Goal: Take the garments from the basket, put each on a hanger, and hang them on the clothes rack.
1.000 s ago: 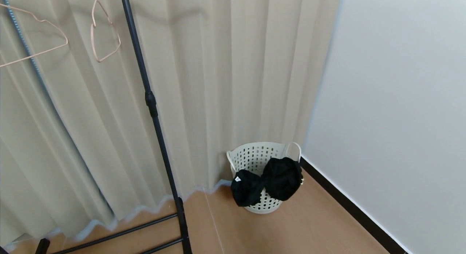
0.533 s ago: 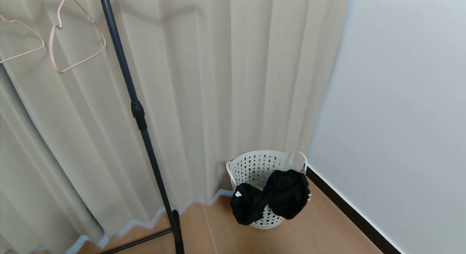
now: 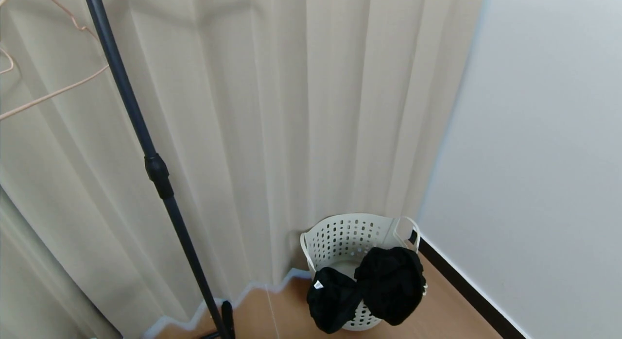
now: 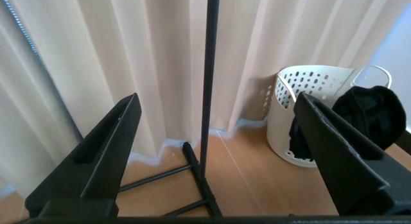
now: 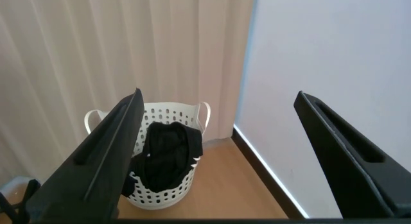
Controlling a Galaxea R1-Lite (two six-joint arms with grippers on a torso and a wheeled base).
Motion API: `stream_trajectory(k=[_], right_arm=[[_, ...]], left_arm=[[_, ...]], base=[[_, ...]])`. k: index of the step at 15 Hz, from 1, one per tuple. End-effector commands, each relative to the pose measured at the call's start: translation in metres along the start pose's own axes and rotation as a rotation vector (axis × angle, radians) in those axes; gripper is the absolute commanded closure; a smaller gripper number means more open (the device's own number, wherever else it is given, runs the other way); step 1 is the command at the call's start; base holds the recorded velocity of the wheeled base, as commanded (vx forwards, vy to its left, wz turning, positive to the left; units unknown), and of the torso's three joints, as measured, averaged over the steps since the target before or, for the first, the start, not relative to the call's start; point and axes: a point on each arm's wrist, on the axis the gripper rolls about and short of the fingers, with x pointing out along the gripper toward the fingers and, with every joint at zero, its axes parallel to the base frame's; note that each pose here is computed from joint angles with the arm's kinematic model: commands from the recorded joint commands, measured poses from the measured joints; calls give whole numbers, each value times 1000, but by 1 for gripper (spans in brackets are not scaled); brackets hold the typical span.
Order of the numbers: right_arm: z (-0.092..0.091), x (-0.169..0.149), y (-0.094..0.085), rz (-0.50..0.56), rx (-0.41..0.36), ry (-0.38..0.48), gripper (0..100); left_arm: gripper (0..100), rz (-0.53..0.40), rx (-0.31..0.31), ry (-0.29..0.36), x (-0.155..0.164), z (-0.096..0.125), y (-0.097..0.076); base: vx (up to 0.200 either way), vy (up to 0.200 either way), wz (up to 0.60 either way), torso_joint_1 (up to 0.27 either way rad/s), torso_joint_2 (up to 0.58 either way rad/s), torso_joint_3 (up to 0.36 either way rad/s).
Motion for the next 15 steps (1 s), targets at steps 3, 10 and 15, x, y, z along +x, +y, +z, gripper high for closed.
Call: stream_trajectory(k=[3, 10, 15], right_arm=[[0, 0, 0, 0, 1, -3, 0], [0, 0, 0, 0, -1, -3, 0], [0, 0, 0, -1, -1, -3, 0]], left_arm=[[0, 0, 0, 1, 0, 0, 0], [0, 0, -2, 1, 0, 0, 0], [0, -2, -3, 0, 0, 0, 0]], base=[[0, 0, 0, 0, 0, 0], [0, 0, 0, 0, 0, 0], [0, 0, 0, 2, 4, -148]])
